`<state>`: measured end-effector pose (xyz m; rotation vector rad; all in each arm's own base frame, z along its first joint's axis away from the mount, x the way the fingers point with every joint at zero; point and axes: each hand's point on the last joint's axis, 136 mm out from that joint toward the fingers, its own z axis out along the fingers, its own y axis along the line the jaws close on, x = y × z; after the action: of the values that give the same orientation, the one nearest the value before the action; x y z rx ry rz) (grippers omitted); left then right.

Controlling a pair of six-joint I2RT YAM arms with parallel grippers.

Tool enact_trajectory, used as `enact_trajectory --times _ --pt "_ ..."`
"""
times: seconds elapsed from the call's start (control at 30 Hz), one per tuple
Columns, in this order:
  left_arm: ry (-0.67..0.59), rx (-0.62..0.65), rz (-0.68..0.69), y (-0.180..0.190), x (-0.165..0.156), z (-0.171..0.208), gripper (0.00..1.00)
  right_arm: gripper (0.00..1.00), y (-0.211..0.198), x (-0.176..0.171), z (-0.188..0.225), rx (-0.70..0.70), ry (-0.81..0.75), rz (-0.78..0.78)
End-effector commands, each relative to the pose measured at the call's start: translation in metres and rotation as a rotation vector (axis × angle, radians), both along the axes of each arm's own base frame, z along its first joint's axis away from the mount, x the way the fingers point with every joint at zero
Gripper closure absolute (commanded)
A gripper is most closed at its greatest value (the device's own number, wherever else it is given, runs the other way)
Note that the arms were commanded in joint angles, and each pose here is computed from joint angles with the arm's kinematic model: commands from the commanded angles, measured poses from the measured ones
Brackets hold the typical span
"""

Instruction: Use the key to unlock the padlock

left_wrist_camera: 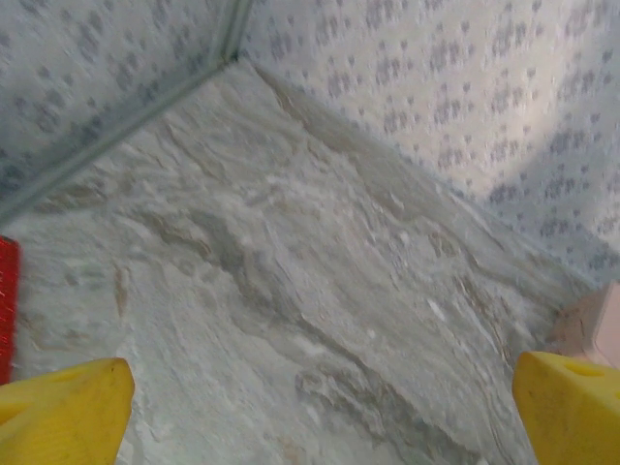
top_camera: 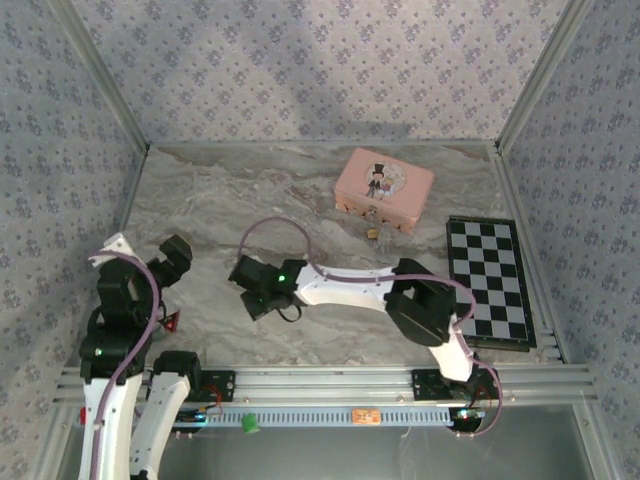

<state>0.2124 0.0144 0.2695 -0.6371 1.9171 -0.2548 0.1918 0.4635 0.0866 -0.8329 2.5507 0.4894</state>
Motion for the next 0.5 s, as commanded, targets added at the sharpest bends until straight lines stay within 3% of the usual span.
enact_trajectory --times 0.0,0.1,0.23,0.47 --pt "0.071 -0.110 -0.127 -0.030 0.018 -0.019 0.00 1.00 -0.012 0.025 0.047 0.094 -0.182 -0.036" --pt "0.162 -0.197 -0.218 -0.053 0.033 -0.036 0.01 1.00 -0.036 0.038 0.068 0.079 -0.341 -0.043" --pt "0.289 -0.314 -0.317 -0.082 0.047 -0.055 0.09 1.00 -0.061 0.055 0.090 0.073 -0.516 -0.048" --pt "0.382 -0.457 -0.437 -0.135 0.060 -0.064 0.18 1.00 -0.086 0.068 0.086 0.086 -0.693 -0.021"
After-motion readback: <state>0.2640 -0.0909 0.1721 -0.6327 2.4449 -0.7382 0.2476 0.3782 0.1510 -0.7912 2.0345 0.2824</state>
